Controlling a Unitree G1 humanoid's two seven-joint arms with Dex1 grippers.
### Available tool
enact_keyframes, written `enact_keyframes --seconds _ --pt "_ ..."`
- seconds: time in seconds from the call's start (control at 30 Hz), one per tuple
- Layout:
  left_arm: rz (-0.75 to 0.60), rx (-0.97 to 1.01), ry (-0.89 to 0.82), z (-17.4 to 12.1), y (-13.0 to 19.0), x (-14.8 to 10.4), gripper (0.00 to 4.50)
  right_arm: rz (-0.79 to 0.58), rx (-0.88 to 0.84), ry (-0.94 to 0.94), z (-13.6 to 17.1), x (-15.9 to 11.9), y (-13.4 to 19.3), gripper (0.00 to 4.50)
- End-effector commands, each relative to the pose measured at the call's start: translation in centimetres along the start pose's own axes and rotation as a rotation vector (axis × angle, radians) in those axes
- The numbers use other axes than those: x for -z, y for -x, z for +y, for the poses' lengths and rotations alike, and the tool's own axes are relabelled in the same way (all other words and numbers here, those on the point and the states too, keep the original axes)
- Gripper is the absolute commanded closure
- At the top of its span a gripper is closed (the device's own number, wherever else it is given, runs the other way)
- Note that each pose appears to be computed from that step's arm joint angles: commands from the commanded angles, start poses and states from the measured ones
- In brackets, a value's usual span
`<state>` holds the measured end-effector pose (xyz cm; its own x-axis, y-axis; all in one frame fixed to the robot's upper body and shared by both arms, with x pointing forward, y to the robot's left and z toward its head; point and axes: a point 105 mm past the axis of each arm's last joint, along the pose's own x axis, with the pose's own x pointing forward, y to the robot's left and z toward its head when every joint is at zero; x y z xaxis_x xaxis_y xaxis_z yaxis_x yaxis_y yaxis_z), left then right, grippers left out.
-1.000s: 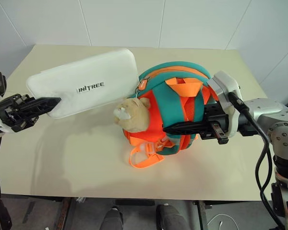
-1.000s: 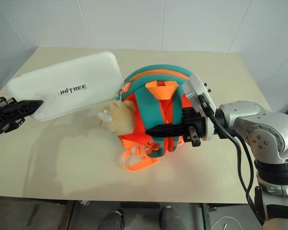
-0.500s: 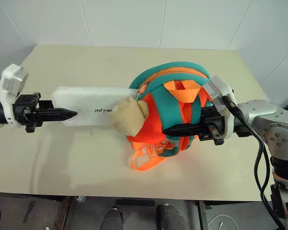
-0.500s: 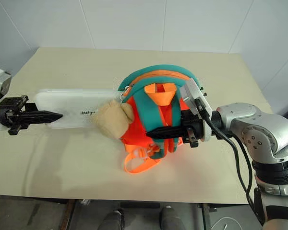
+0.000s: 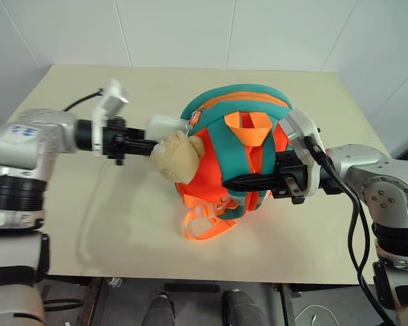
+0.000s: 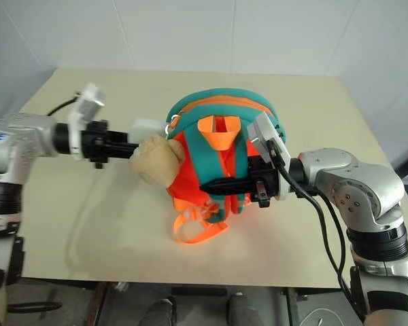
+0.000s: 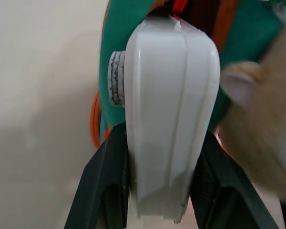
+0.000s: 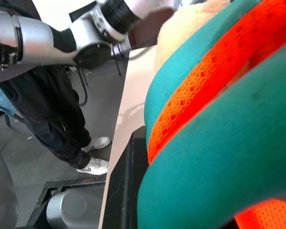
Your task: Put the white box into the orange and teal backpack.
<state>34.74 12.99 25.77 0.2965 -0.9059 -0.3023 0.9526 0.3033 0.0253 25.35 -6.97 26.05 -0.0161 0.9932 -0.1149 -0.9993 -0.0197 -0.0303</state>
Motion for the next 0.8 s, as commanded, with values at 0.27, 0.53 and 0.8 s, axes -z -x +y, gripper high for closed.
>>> enact_keyframes --seconds 0.27,0.53,0.8 --pt "-0.016 -0.044 -0.053 0.9 -6.4 -1.0 2.89 -0.022 -0.018 0.035 0.6 -0.6 -0.7 4.50" --pt "-0.060 -0.029 -0.060 0.0 -3.7 -2.1 0.49 -0.029 -0.011 0.036 0.5 -0.7 -0.8 4.50" --pt "-0.042 -0.071 -0.050 -1.5 2.6 -1.7 0.01 -0.030 -0.013 0.038 0.2 -0.7 -0.9 4.50"
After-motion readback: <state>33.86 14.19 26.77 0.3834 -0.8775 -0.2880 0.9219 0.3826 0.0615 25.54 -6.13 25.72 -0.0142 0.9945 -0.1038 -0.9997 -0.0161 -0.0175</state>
